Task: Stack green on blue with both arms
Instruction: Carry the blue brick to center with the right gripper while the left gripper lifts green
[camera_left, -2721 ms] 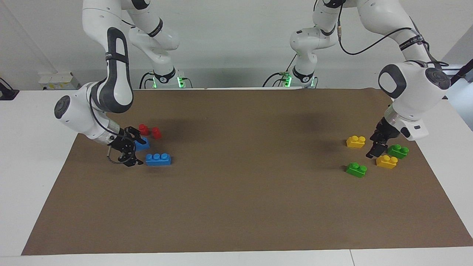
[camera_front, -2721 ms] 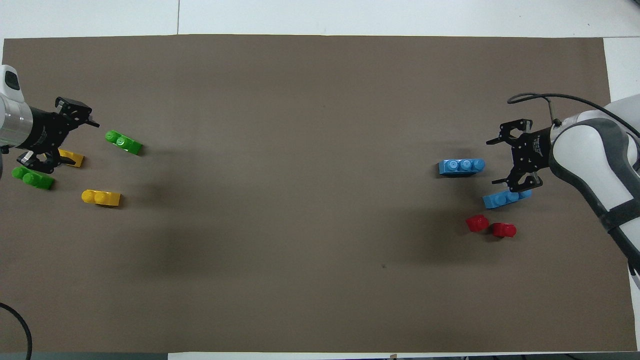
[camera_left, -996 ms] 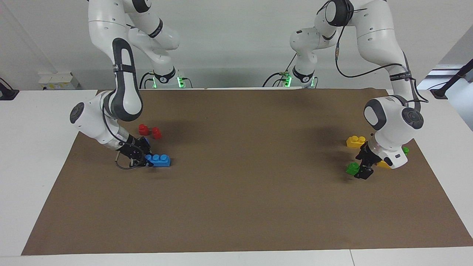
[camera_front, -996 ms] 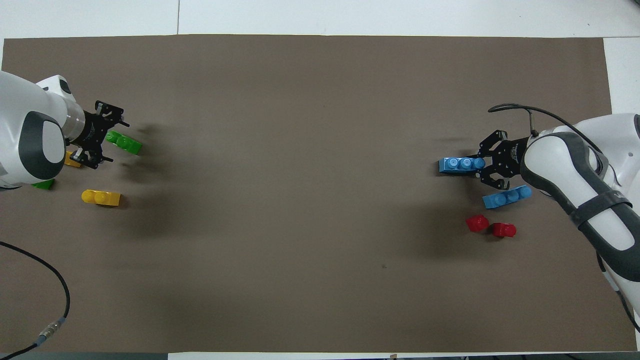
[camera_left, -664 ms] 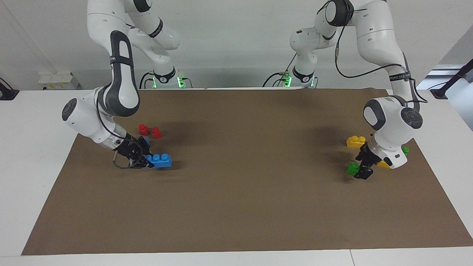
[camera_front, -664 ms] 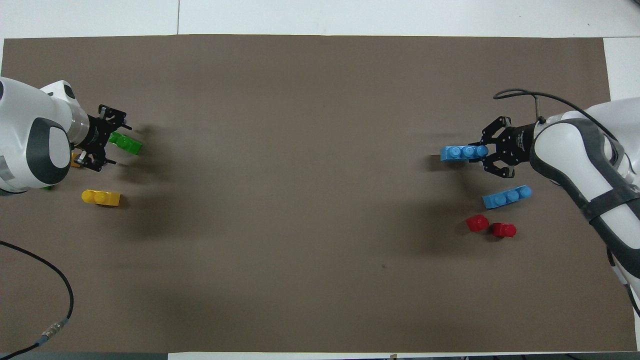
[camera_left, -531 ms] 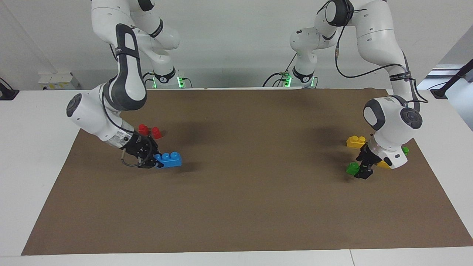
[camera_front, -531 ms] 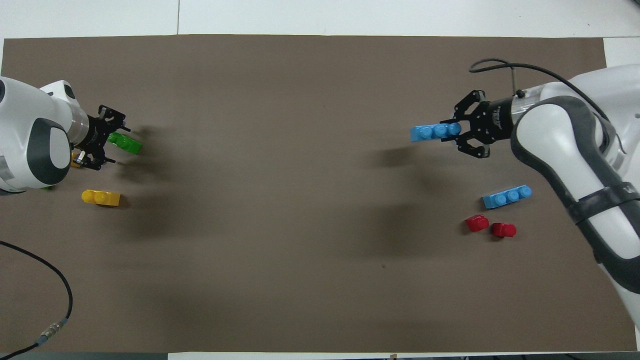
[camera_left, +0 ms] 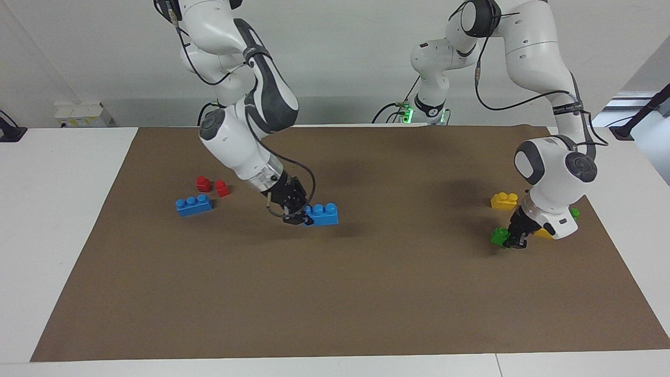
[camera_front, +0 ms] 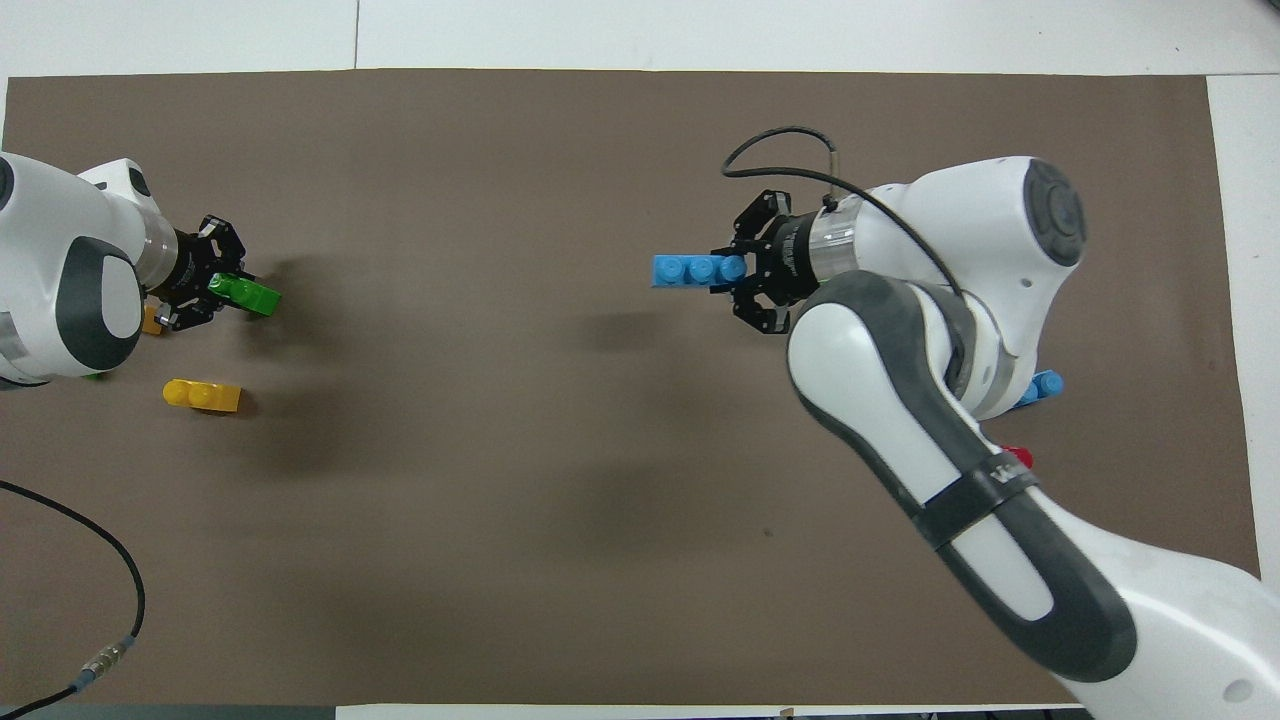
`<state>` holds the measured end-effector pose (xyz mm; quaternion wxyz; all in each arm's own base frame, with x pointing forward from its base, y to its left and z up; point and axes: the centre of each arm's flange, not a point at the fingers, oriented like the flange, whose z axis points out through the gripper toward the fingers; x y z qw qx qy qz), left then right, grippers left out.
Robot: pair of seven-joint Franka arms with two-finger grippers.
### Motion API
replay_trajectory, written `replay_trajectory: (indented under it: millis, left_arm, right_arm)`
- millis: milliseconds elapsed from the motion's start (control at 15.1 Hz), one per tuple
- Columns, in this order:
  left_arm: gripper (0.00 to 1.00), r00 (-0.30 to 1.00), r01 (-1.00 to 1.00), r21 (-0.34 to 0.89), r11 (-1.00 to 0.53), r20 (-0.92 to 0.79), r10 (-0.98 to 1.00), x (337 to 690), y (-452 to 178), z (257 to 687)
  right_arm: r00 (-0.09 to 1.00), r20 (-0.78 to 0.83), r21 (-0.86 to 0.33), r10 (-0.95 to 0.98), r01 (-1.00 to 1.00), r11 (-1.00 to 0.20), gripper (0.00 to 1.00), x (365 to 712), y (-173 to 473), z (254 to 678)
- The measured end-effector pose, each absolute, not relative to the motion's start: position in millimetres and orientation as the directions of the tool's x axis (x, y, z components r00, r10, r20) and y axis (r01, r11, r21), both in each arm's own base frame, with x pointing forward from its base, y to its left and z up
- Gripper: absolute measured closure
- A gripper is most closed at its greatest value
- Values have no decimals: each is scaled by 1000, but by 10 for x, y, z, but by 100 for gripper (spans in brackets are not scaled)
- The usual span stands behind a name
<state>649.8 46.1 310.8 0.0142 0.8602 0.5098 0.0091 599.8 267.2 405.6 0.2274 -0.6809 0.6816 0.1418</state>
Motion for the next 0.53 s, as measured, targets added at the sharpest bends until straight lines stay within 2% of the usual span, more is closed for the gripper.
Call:
replay_trajectory:
  millis: [332,531]
  left_arm:
    - [66,479,877,44,-479,8,878,6511,445,3207]
    - [66,433,901,36,-433,1,901,6438,340,3579]
  right_arm:
    - [40,-490,-29,-871,-999,-30,66,5687,3329,3671]
    - [27,-481,-1,-876,-1000,-30,66,5659,3388,3512]
